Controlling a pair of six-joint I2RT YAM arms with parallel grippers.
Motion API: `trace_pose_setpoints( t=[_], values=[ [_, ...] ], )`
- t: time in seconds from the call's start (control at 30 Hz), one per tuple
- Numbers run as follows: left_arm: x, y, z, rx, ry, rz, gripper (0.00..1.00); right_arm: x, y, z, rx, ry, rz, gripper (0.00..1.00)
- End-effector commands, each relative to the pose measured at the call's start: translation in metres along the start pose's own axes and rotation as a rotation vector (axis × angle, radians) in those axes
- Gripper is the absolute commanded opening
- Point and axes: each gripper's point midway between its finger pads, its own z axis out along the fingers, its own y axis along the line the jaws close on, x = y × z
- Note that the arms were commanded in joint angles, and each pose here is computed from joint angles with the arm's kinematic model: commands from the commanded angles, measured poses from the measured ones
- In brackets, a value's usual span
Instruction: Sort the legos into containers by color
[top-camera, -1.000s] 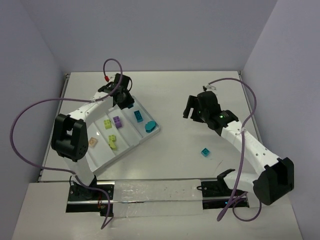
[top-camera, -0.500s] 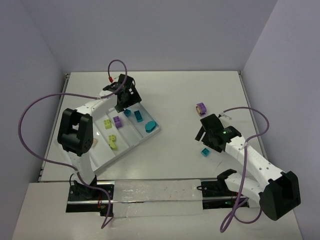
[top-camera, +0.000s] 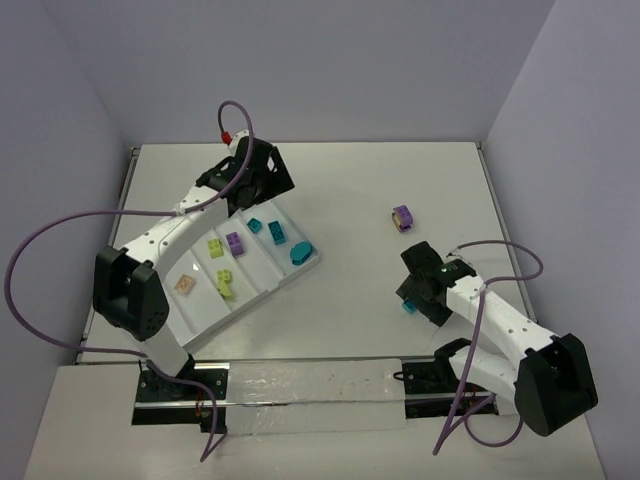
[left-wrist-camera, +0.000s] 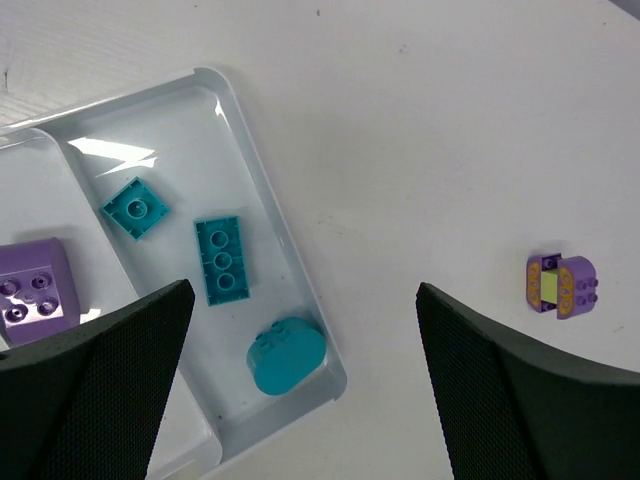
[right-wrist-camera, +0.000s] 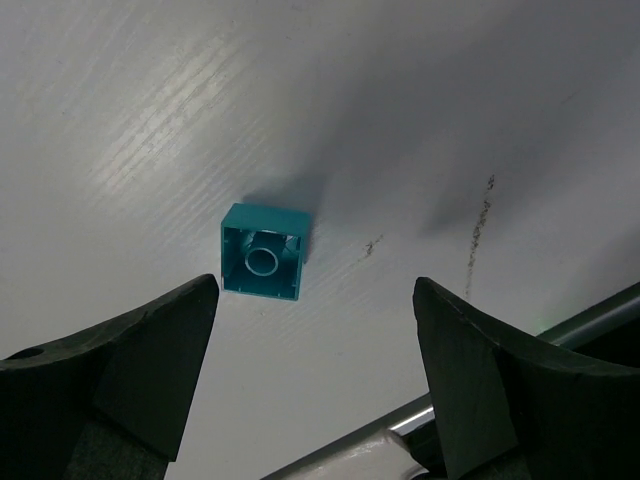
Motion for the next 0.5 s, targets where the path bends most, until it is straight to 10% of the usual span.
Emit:
trace_pose_setpoints(
  t=[0.0, 0.47],
  values=[
    [-0.034, -0.019, -0.039, 0.059, -0.097, -0.002, 0.99, 0.002, 0.015, 0.009, -0.043, 0.014, 0.045, 0.84],
    [-0.046, -0.023, -0.062, 0.089, -0.136, -0.002, 0.99, 0.006, 0.02, 0.024, -0.04, 0.026, 0.002, 0.56]
  ],
)
